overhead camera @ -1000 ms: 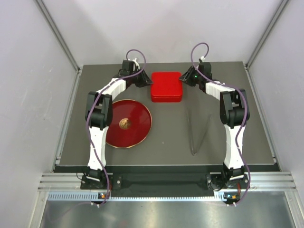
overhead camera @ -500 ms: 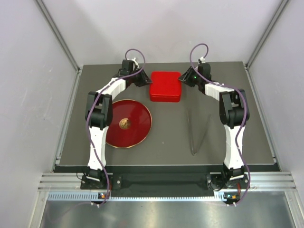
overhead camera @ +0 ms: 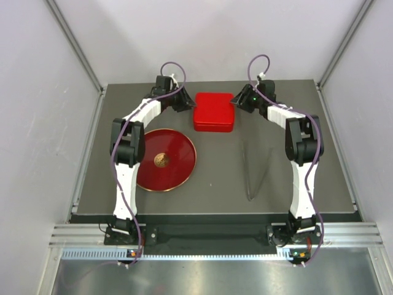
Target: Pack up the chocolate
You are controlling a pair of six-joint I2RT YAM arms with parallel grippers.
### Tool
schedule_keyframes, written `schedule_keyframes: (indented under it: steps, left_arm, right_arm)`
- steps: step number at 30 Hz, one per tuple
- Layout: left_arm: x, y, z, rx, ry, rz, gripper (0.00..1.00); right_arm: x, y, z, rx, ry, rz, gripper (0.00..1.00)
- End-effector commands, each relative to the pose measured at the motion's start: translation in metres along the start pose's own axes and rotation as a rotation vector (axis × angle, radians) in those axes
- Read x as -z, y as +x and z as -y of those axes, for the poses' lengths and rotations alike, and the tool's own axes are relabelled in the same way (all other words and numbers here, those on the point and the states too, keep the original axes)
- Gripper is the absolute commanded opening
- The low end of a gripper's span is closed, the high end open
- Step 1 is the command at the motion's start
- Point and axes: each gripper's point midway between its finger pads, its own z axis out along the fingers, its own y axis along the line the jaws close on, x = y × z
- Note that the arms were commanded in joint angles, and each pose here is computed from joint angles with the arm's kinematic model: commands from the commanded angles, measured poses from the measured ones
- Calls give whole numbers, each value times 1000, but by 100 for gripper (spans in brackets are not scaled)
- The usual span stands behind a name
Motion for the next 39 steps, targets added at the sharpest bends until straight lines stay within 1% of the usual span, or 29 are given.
schedule_keyframes:
  steps: [1, 7, 9, 10, 12, 14, 15, 16, 17, 18, 19, 20, 21, 24, 27, 28, 29, 31, 34, 36, 39]
  left_arm:
    - [19, -24, 19, -40, 41, 44, 43]
    - [35, -37, 40, -51, 81, 76, 42]
    - [41, -40, 49, -55, 102, 84, 41]
    - [43, -41, 53, -58, 112, 84, 40]
    - [49, -44, 61, -61, 129, 95, 38]
    - [52, -44, 68, -61, 147, 96, 35]
    - [53, -44, 72, -63, 165, 100, 32]
    - [54, -44, 75, -61, 178, 101, 30]
    - [53, -38, 78, -47, 199, 83, 23]
    - [52, -37, 85, -56, 221, 90, 19]
    - [51, -35, 87, -55, 227, 86, 16]
    - [46, -31, 84, -47, 225, 77, 9]
    - [42, -27, 86, -51, 230, 71, 7]
    - [28, -15, 77, -20, 232, 33, 1]
    - [13, 0, 60, 14, 217, 6, 0]
    - [7, 5, 54, 20, 208, -1, 0]
    - [-1, 18, 42, 33, 185, -28, 0]
    - [-12, 37, 19, 46, 134, -56, 0]
    - [-17, 49, 0, 53, 80, -64, 0]
    - [-18, 54, -8, 46, 55, -74, 0]
    - [-16, 47, -5, 41, 52, -64, 0]
  right_arm:
    - [16, -36, -45, 87, -124, 52, 56]
    - [25, -47, -55, 102, -146, 72, 63]
    - [32, -50, -48, 84, -130, 77, 63]
    - [39, -55, -52, 84, -132, 92, 63]
    - [47, -59, -43, 71, -97, 104, 63]
    - [59, -64, -44, 69, -82, 111, 62]
    - [62, -63, -45, 75, -83, 109, 59]
    - [69, -66, -55, 84, -103, 115, 48]
    - [71, -64, -60, 85, -122, 107, 39]
    - [74, -61, -73, 87, -172, 91, 23]
    - [75, -59, -82, 93, -207, 81, 16]
    - [76, -50, -99, 105, -267, 47, 11]
    - [77, -49, -110, 101, -311, 44, 1]
    - [75, -31, -143, 95, -447, -18, 0]
    - [58, 6, -152, 58, -520, -135, 1]
    - [44, 21, -145, 48, -533, -166, 1]
    - [37, 40, -140, 30, -534, -208, 1]
    - [19, 63, -118, -16, -511, -243, 0]
    - [2, 89, -89, -49, -459, -294, 0]
    - [-2, 92, -77, -40, -421, -302, 0]
    - [2, 81, -75, -27, -408, -281, 0]
